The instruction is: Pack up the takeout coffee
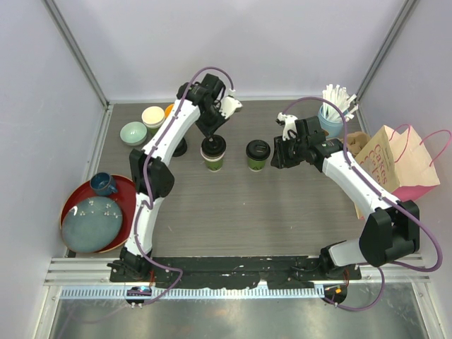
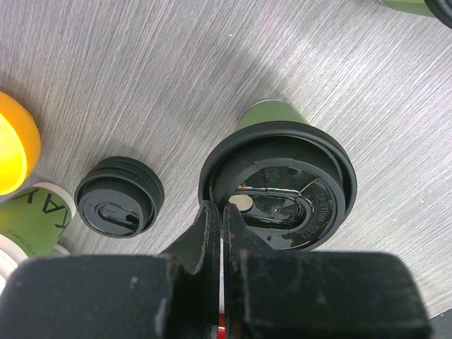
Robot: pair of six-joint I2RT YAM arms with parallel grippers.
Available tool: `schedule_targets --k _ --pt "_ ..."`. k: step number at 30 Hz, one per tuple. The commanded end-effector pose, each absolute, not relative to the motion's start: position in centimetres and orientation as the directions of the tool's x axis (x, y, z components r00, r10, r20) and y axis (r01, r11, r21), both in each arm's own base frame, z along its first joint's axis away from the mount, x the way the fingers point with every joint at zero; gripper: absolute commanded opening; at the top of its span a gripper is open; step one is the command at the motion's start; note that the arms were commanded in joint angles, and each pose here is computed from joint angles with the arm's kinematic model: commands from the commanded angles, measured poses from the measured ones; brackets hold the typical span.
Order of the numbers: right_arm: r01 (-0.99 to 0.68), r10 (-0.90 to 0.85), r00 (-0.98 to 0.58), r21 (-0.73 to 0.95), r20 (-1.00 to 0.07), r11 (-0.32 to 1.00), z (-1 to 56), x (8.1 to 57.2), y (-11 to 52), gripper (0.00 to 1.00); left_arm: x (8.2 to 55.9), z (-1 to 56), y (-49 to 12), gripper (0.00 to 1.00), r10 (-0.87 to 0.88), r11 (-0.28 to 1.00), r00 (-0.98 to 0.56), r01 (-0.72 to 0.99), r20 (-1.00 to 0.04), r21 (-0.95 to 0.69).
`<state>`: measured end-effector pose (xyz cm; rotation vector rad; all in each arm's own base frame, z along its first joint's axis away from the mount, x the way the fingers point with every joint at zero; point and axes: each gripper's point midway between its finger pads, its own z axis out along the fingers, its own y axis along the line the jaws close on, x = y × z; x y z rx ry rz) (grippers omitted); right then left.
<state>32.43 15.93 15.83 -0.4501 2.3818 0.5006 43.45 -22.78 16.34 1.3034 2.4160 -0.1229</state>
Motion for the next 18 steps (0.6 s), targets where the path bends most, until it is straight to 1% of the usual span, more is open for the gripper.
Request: schedule_targets --k 1,6,18 --pt "-0.463 -0.191 -0.686 0.218 -0.702 0.859 17.7 32.9 16.2 0.35 37.8 18.9 -20.2 0.0 0.816 0.536 -0.515 0.844 -0.264 0.01" --pt "-0.463 -0.193 -0.687 0.217 -0.7 0.859 17.7 32.8 16.2 0.35 37.6 17.9 -19.9 0.0 0.822 0.534 -0.52 0.845 -0.233 -0.002" --pt "-0.467 -0.198 -0.688 0.218 -0.698 0.857 17.6 32.8 16.3 0.35 38.3 16.6 -19.9 0.0 0.822 0.543 -0.53 0.84 -0.211 0.006"
